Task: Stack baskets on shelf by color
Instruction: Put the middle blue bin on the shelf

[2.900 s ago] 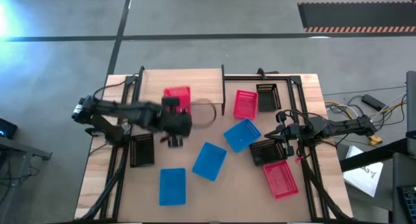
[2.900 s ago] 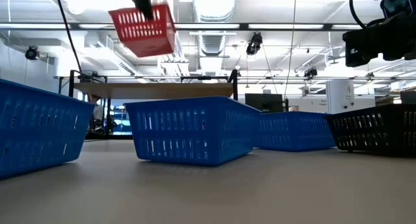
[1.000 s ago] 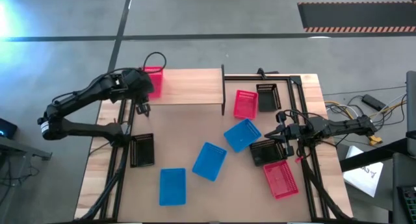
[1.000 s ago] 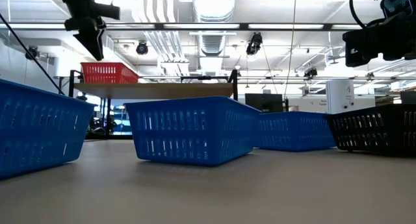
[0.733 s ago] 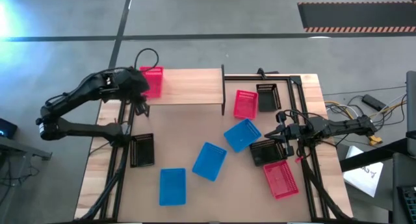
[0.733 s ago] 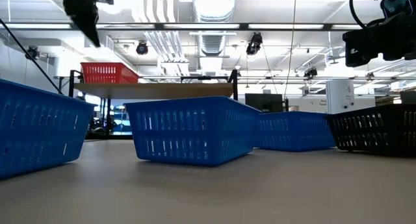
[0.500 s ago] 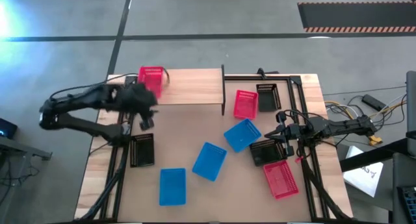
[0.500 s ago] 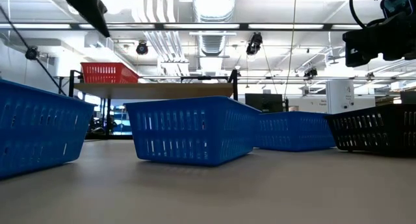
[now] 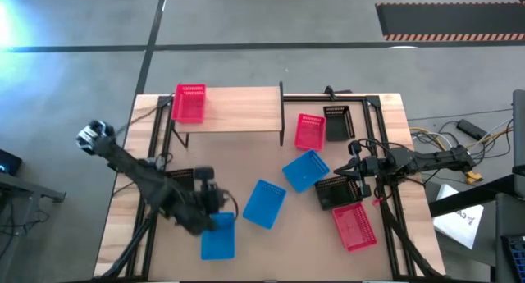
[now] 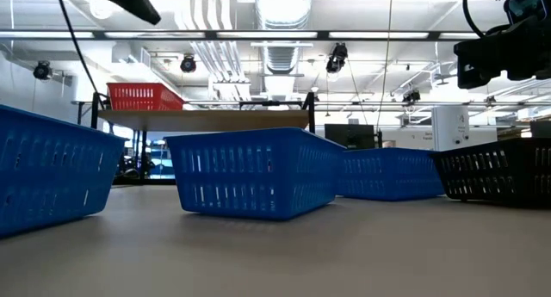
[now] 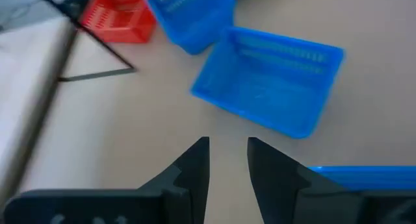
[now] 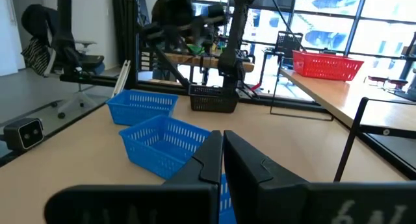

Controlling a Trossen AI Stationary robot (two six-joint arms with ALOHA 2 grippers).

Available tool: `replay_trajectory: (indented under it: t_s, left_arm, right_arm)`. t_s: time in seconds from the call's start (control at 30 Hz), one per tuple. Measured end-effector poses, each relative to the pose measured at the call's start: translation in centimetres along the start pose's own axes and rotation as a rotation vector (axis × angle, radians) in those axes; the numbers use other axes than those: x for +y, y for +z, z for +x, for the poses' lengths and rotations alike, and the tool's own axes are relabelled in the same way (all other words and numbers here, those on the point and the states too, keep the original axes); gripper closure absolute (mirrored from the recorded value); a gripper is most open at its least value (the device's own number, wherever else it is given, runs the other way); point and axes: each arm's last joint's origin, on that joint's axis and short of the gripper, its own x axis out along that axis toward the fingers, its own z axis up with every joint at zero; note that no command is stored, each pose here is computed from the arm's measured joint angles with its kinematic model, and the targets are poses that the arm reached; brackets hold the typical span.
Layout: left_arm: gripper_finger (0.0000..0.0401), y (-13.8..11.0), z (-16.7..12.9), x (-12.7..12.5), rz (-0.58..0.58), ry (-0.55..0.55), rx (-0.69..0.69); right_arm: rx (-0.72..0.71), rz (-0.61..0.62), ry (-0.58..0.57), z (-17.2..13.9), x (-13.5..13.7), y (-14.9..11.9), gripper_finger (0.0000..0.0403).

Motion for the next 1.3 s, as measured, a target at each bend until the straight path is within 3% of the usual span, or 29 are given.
replay_trajectory:
  t_s: [0.1, 0.2, 0.3, 0.37, 0.47, 0.67, 0.83, 1.07, 1.2, 1.3]
  left_arm:
    - [0.0313, -0.5, 1.4, -2.6, -0.039, 0.022, -0.018]
    - [0.0313, -0.9, 3.1, -4.6, -0.078, 0.119, -0.103]
    - [0.0313, -1.7, 4.7, -5.6, -0.015, 0.205, -0.165]
    - [0.0313, -2.8, 5.5, -5.2, -0.006, 0.217, -0.156]
    - [0.0313, -4.1, 5.6, -3.9, -0.094, 0.168, -0.186]
    - [0.0313, -6.1, 3.7, -1.1, -0.196, 0.033, -0.418]
    - [0.0313, -7.6, 2.2, 1.4, -0.279, -0.016, -0.612]
    - [0.0313, -9.4, 2.0, 2.5, -0.333, -0.056, -0.667]
    - [0.0313, -9.6, 2.3, 2.3, -0.32, -0.055, -0.658]
    - [0.0313, -9.5, 2.6, 2.0, -0.307, -0.051, -0.648]
  right_arm:
    - [0.0, 0.0, 0.0, 0.0, 0.0, 0.0, 0.0394]
    - [0.0, 0.0, 0.0, 0.0, 0.0, 0.0, 0.0394]
    - [0.0, 0.0, 0.0, 0.0, 0.0, 0.0, 0.0394]
    - [0.0, 0.0, 0.0, 0.0, 0.0, 0.0, 0.0394]
    - [0.0, -0.081, -0.001, 0.0, 0.0, 0.0, 0.0394]
    - [-0.002, -0.249, -0.001, 0.0, 0.0, 0.0, 0.0394]
    - [-0.046, -0.283, -0.013, 0.0, -0.1, 0.5, 0.0394]
    - [-0.204, -0.086, -0.031, -0.2, -0.2, 2.0, 0.0394]
    - [-0.286, 0.181, -0.004, -0.4, -0.3, 2.7, 0.0394]
    - [-0.343, 0.289, 0.015, -0.5, -0.3, 3.2, 0.0394]
